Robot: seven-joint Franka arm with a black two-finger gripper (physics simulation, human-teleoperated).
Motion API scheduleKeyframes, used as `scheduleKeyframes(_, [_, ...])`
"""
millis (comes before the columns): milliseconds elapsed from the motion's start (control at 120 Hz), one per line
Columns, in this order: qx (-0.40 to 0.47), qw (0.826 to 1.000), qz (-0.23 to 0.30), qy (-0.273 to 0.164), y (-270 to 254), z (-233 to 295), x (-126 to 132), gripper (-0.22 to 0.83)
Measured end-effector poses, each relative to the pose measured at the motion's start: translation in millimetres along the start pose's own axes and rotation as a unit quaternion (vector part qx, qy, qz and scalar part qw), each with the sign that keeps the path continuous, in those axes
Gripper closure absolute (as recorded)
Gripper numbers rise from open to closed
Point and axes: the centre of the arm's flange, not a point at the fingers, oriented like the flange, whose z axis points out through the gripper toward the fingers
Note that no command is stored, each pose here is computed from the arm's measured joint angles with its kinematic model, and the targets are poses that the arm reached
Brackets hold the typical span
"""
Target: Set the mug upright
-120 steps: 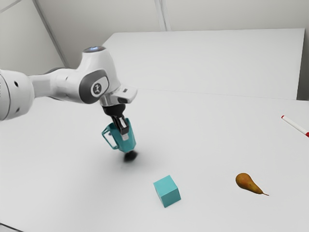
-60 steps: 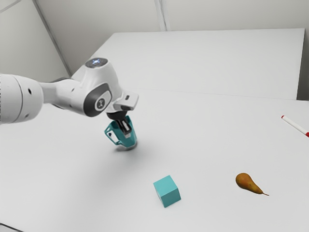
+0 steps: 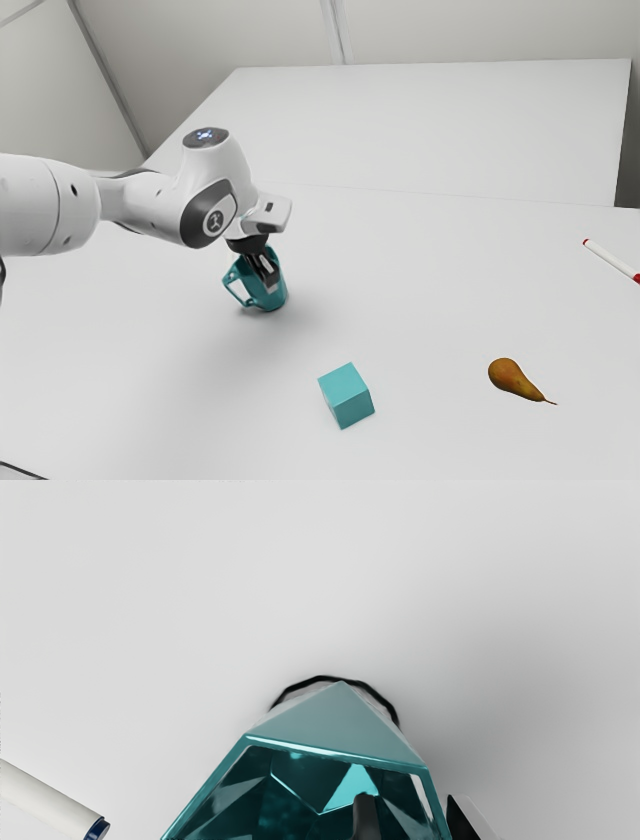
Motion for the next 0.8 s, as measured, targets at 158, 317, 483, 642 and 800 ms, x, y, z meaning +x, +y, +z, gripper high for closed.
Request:
scheduleKeyframes(158, [0.004,1.0,-0.006,0.019,-0.6,-31.7,-1.6,0.29])
scheduleKeyframes(317, [0.006,1.0,-0.01,0.028,-0.3,-58.5,1.1,0.16])
scheduleKeyframes(483, [0.006,0.999,-0.02,0.048,-17.7,-123.1,36.9,0.07])
scheduleKeyframes(642, [-0.002,0.998,-0.048,0.05,-47.3,-197.9,36.6,0.03])
scheduleKeyframes(800, [-0.014,0.997,-0.066,0.033,-61.4,-236.0,23.6,0.02])
